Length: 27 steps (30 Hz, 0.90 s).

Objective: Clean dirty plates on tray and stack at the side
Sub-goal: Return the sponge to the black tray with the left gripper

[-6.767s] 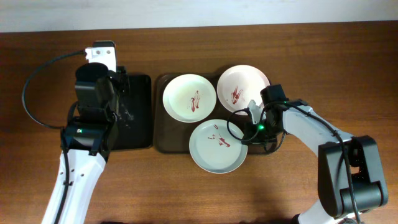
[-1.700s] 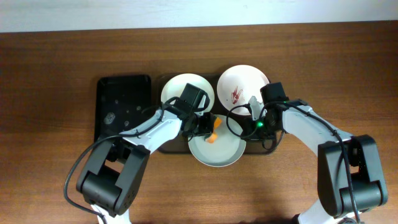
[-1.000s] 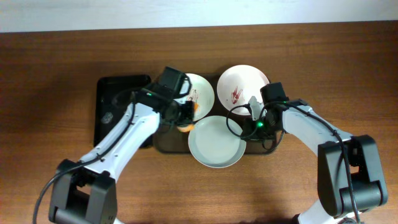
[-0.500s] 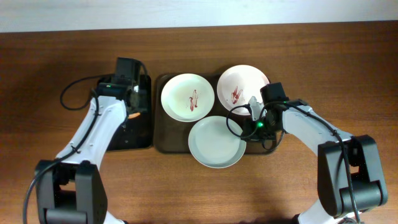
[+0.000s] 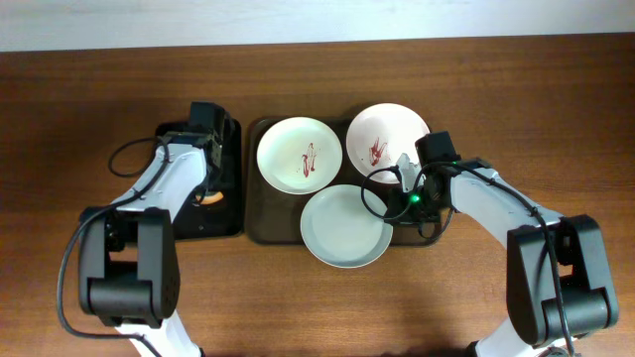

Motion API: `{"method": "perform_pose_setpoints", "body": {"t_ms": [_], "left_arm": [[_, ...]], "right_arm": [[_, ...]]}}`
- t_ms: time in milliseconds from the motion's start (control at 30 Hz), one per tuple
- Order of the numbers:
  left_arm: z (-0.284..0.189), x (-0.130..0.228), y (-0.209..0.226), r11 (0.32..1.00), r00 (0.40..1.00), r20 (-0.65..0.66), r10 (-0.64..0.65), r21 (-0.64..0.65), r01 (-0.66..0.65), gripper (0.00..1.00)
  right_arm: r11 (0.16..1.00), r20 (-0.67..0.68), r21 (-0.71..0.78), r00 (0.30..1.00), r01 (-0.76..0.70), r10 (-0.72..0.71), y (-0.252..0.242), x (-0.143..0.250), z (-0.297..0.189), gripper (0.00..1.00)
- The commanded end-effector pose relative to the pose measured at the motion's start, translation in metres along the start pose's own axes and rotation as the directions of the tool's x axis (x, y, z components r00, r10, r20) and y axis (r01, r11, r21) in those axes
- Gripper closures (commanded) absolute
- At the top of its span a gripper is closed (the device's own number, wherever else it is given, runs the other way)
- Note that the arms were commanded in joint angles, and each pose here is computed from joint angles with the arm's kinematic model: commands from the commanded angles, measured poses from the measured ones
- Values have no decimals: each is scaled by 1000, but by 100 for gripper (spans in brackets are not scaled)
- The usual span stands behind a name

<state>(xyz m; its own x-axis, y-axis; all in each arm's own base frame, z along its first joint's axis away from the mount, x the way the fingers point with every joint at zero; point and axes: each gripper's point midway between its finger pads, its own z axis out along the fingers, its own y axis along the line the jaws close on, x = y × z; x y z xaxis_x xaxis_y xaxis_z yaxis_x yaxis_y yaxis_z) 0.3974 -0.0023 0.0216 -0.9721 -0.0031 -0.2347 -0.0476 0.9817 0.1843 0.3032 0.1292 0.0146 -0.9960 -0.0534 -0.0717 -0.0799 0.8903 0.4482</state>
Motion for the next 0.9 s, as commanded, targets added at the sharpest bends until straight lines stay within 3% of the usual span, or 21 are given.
{"method": "perform_pose_setpoints", "body": {"t_ms": [0, 33, 100, 400, 433, 500, 567, 600, 767, 800, 833, 867], "left_arm": [[3, -2, -1, 998, 998, 5, 66, 6, -66, 45], [2, -4, 0, 997, 997, 9, 71, 2, -71, 37], [2, -8, 0, 998, 997, 26, 67, -1, -67, 33], [23, -13, -5, 998, 997, 34, 65, 1, -65, 34], [23, -15, -6, 998, 997, 43, 63, 2, -63, 37], [23, -20, -6, 998, 996, 61, 59, 2, -59, 55], [23, -24, -6, 998, 995, 80, 55, 2, -55, 88], [22, -27, -7, 999, 995, 90, 53, 3, -53, 100], [15, -36, -6, 999, 992, 114, 48, 3, -48, 100], [12, -39, -5, 999, 992, 121, 46, 4, -47, 99], [8, -40, -5, 999, 991, 124, 45, 4, -46, 64], [6, -38, -4, 999, 992, 117, 47, 4, -47, 44]], "right_arm": [[1000, 9, -8, 1000, 10, -10, 5, -4, -2, 96], [1000, 9, -8, 1000, 11, -11, 5, -4, -2, 96], [1000, 9, -7, 1000, 11, -11, 5, -4, -2, 96], [1000, 9, -8, 1000, 10, -10, 5, -4, -2, 96], [1000, 9, -8, 1000, 10, -10, 5, -4, -2, 96], [1000, 9, -8, 1000, 10, -10, 5, -4, -2, 96], [1000, 9, -8, 1000, 10, -10, 5, -4, -2, 96], [1000, 9, -8, 1000, 10, -10, 5, -4, -2, 96], [1000, 1, -7, 1000, 6, -6, 4, -2, -2, 96], [1000, 0, -6, 1000, 6, -6, 4, -2, -2, 96], [1000, -1, -6, 1000, 5, -5, 4, -2, -2, 96], [1000, -1, -6, 1000, 5, -5, 4, -2, -2, 96]]}}
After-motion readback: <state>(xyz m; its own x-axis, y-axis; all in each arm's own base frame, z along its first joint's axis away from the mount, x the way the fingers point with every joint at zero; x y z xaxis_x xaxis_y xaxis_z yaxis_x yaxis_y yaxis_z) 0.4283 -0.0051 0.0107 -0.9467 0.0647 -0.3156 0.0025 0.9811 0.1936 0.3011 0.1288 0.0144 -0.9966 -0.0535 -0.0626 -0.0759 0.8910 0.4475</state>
